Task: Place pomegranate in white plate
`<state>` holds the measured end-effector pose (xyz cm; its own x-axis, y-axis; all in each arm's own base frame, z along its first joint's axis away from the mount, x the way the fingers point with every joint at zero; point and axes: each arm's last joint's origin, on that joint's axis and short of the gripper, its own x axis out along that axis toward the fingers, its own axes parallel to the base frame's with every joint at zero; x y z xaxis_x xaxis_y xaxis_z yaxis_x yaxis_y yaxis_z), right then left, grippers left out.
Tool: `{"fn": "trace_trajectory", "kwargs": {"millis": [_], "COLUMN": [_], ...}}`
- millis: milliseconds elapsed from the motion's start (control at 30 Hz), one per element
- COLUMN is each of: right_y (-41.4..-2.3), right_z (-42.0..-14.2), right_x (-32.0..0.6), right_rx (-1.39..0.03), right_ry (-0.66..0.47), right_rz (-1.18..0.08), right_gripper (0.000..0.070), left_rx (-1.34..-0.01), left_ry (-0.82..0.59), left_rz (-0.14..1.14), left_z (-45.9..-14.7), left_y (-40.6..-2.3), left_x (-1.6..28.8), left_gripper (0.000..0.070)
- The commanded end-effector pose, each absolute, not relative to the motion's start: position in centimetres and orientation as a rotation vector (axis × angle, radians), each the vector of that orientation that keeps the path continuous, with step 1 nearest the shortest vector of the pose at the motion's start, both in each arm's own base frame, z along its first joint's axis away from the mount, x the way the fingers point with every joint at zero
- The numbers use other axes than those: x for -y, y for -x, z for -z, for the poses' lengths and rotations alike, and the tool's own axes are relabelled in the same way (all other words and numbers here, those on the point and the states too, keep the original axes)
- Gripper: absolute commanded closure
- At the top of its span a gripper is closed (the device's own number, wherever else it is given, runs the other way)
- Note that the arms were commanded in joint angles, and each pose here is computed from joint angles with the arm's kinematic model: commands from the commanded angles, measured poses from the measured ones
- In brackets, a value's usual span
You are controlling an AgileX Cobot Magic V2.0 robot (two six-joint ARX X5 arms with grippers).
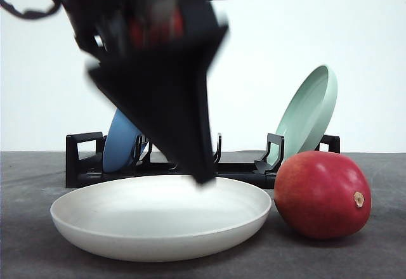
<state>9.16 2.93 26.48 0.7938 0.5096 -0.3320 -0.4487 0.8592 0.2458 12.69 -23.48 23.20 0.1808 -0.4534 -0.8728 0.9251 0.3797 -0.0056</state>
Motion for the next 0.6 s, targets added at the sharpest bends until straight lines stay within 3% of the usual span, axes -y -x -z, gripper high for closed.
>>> {"fn": "trace_trajectory", "kwargs": {"millis": [0,267,567], "right_y": [-9.1,-9.0,-9.0], "right_z": [-27.0,-26.9,-26.8], "right_x": [-3.0,-2.9,-2.9], "right_rx": [-0.387,-0.4,-0.405], "right_ry": [-0.166,-0.167,-0.168], "right_rz": [-0.522,-0.52,-0.52], "right_gripper": [0.0359,0.0359,0.0359], "left_rx": [-0.977,-0.979,-0.848], "left_ry": [-0.486,-0.212,-0.029], "left_rz": [1.054,0.75,0.516], "left_z": [-24.1,-26.9,-29.0], "left_y": [-13.8,-18.4,-18.8], "left_x": [22.8,15.7,9.2], "left_gripper": [0.0294,0.0305,0.0307]}}
